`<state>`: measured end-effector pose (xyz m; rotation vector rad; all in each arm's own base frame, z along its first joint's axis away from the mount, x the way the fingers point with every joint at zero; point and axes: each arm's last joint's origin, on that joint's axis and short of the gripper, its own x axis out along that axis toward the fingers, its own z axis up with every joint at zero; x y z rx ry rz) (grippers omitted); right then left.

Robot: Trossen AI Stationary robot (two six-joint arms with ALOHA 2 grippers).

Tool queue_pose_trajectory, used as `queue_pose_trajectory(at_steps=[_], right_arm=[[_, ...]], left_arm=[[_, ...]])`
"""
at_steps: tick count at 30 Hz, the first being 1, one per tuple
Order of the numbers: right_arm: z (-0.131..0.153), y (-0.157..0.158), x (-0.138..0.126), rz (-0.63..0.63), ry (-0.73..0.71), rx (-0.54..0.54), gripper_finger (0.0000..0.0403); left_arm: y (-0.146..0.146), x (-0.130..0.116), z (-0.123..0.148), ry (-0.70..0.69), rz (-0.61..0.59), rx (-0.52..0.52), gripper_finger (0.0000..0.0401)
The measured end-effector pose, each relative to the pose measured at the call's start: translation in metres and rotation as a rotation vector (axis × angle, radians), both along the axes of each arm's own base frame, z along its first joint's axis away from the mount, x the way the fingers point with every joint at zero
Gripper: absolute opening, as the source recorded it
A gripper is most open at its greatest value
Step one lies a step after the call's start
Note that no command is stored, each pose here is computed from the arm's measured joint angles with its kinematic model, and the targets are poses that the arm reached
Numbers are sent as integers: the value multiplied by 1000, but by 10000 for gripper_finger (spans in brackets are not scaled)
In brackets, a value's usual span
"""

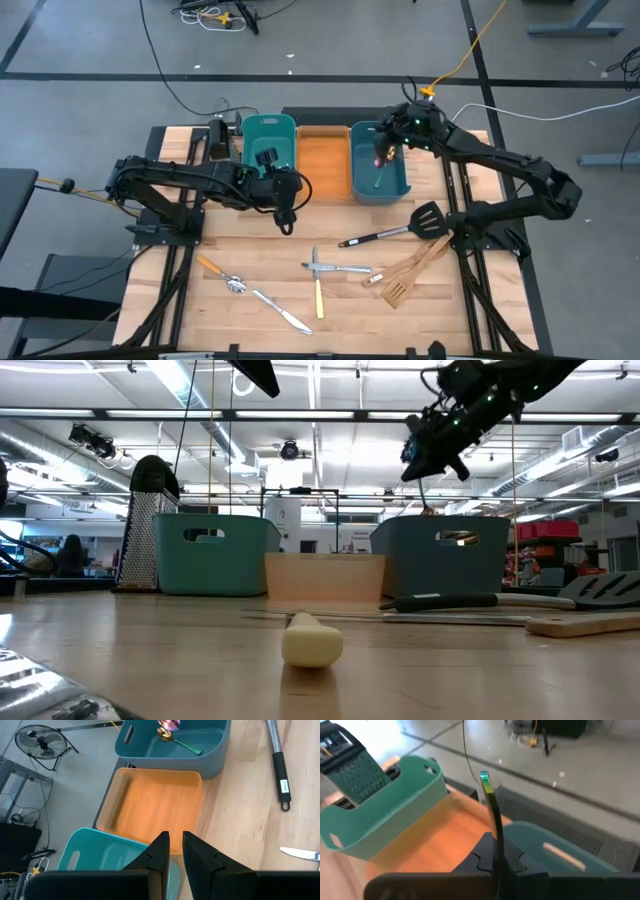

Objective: Pick & Place Kitchen Items
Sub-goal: Put the blue and purple and green spoon into the dark blue bin

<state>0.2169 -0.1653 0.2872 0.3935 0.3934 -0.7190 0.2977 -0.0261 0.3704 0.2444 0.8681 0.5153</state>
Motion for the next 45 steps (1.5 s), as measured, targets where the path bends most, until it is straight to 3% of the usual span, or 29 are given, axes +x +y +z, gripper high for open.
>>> queue_pose_trajectory(at_steps=[12,23,45], right_arm=[[-42,-24,12,59,52,211,1],[-50,-22,10,60,101,284,1],[-52,-22,8,30,137,261,18]], left_arm=[[0,-1,-1,10,0,1,58],[0,-2,-2,26,2,1,58],[0,-2,-2,27,-6,-10,58]])
